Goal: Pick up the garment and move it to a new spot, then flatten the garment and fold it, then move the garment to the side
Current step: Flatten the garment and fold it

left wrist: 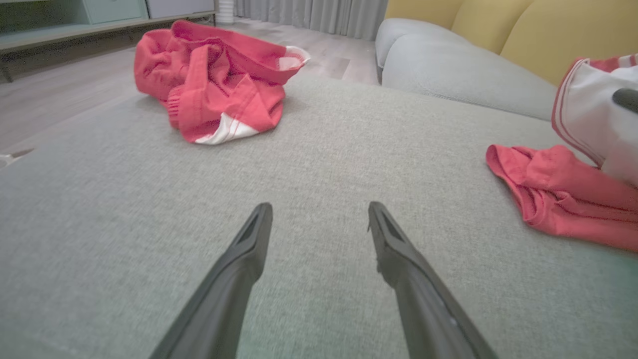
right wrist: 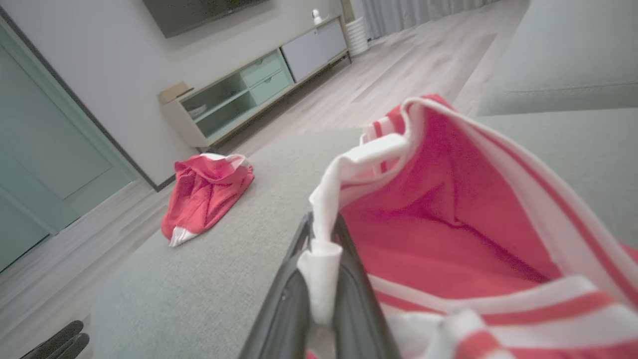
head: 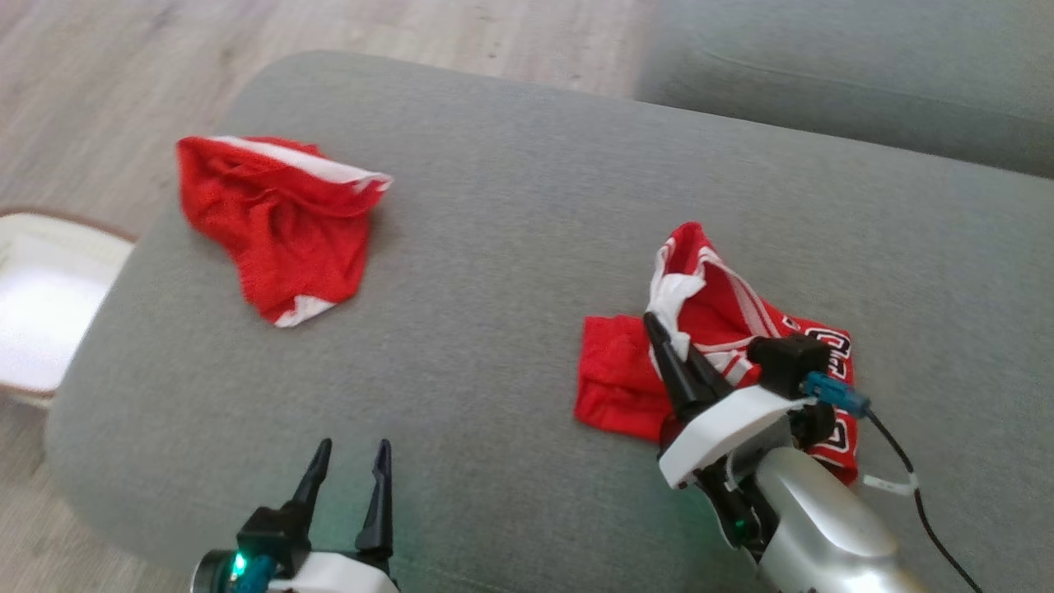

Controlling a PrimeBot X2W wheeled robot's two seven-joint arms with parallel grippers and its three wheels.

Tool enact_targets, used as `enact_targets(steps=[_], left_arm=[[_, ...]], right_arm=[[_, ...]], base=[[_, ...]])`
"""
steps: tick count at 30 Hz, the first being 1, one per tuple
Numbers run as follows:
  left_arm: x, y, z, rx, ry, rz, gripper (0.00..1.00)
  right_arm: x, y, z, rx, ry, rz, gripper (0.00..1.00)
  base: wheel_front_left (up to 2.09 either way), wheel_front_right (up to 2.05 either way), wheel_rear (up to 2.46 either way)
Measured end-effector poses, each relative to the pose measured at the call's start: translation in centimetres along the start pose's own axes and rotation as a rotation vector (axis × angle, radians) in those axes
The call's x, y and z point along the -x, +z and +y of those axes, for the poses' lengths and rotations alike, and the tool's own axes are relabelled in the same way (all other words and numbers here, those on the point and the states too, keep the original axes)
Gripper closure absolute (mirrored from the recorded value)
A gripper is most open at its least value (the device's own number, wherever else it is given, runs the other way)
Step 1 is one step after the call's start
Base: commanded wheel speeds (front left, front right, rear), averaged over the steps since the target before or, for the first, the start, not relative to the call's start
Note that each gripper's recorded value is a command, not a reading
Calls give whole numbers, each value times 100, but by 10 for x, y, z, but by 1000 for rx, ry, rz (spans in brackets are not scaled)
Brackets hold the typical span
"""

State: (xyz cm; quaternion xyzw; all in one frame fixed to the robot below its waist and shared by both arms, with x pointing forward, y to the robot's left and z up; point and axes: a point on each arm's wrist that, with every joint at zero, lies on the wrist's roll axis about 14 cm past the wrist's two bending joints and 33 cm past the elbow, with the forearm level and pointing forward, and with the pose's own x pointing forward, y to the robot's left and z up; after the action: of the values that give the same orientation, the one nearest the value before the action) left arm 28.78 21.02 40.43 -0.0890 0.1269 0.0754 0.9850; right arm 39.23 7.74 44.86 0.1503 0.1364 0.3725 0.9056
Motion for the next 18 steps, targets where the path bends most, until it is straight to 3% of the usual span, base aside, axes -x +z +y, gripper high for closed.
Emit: enact_targets(steps=[2,3,4,5,10,15,18], left_arm=[[7,-1,6,6,22,-3,0],[8,-1,9,8,30,-4,0],[10,-1,10,9,37,-6,0],[10,-1,12,10,40,-8,0],[6,3,8,-1,23,-17,0],[-5,12,-8,-13,-36,-39,0],[-12,15,-20,-22,-75,-47,0]], right_arm=[[-8,-10,13,-3,39,45,100],[-10,-12,16,1,51,54,69],[-11,-11,18,3,57,54,7],[-12,-9,19,3,58,49,0],[-9,18,3,13,5,-34,0],[17,66,-48,60,-165,-187,0],[51,64,-82,91,-293,-206,0]], base=[[0,0,0],[0,0,0],[0,0,0],[0,0,0],[0,0,0],[0,0,0],[0,0,0]])
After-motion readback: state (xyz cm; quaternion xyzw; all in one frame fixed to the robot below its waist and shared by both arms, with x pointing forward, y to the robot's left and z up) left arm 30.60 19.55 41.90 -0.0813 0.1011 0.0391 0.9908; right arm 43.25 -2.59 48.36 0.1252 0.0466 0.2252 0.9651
